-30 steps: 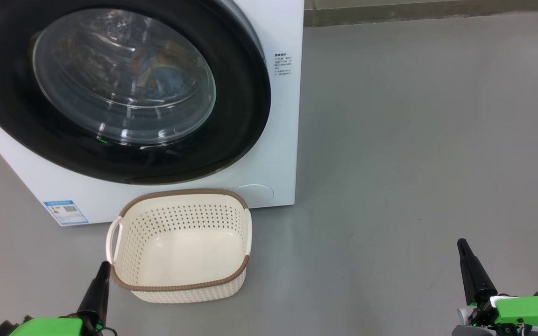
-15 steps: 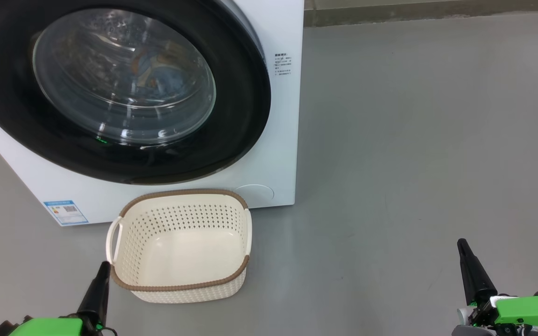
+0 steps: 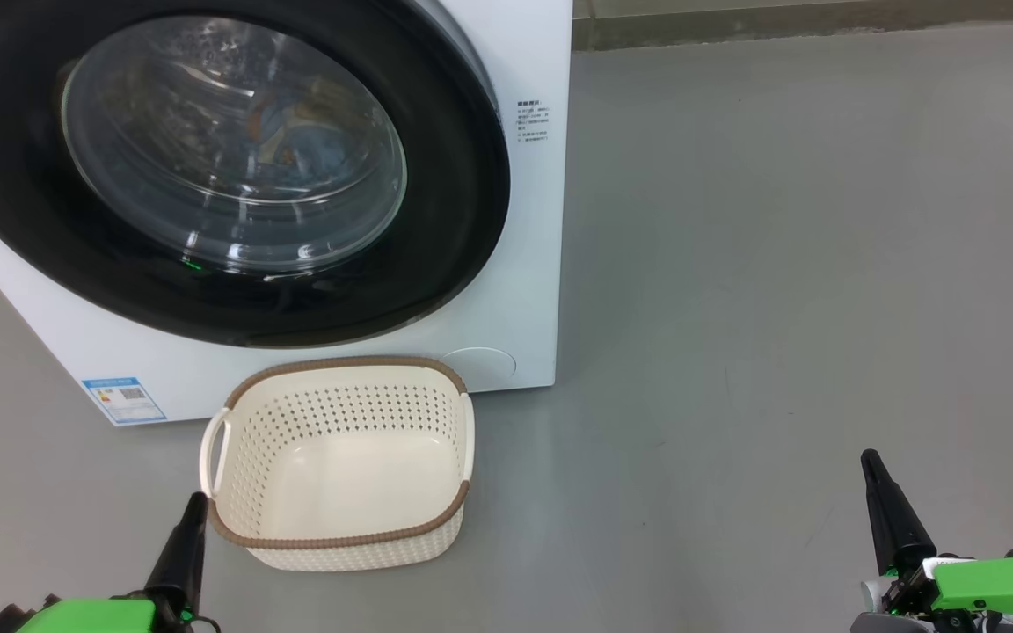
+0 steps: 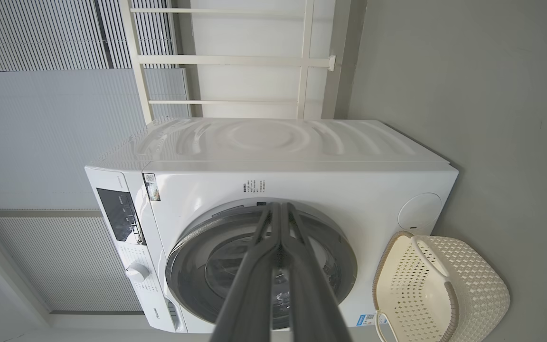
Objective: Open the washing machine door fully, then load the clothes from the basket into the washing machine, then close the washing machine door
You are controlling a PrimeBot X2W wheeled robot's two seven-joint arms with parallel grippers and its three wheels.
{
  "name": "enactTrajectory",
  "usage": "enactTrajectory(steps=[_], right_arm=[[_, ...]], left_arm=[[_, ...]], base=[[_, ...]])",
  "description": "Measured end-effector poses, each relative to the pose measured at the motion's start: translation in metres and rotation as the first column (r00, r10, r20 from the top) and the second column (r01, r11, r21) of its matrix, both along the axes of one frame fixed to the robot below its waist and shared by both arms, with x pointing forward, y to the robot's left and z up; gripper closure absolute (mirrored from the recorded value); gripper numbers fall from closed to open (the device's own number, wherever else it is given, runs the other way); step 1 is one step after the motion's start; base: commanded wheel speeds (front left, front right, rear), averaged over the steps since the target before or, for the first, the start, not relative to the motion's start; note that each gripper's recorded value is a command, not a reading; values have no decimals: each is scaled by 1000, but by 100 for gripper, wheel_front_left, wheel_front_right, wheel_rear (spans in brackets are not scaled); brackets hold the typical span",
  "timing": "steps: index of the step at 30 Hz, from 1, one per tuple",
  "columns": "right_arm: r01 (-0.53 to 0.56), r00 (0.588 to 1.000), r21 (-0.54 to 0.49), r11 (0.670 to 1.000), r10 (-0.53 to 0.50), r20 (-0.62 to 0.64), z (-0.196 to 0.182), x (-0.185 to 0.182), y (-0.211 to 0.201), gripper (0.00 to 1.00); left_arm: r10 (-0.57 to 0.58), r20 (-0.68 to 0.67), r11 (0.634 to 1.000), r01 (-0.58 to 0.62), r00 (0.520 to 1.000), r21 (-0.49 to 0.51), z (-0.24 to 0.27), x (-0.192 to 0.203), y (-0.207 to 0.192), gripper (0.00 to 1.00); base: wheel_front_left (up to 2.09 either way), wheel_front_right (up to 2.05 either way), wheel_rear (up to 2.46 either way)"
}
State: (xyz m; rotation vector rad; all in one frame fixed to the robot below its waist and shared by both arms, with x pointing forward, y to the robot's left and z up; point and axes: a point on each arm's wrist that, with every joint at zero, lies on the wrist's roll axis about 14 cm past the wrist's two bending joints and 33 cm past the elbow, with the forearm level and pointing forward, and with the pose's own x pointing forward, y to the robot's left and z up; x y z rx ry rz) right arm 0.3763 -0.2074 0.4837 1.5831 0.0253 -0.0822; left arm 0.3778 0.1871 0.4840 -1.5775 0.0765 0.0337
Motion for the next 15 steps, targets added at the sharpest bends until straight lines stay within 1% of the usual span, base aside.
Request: enactTrajectory(steps=[15], right_arm=[[0,1000,0,1000,0,0,0,0,0,100]], left_arm=[[1,0,1000,-1,1000,-1,0,0,0,100]], base=[[0,0,0]])
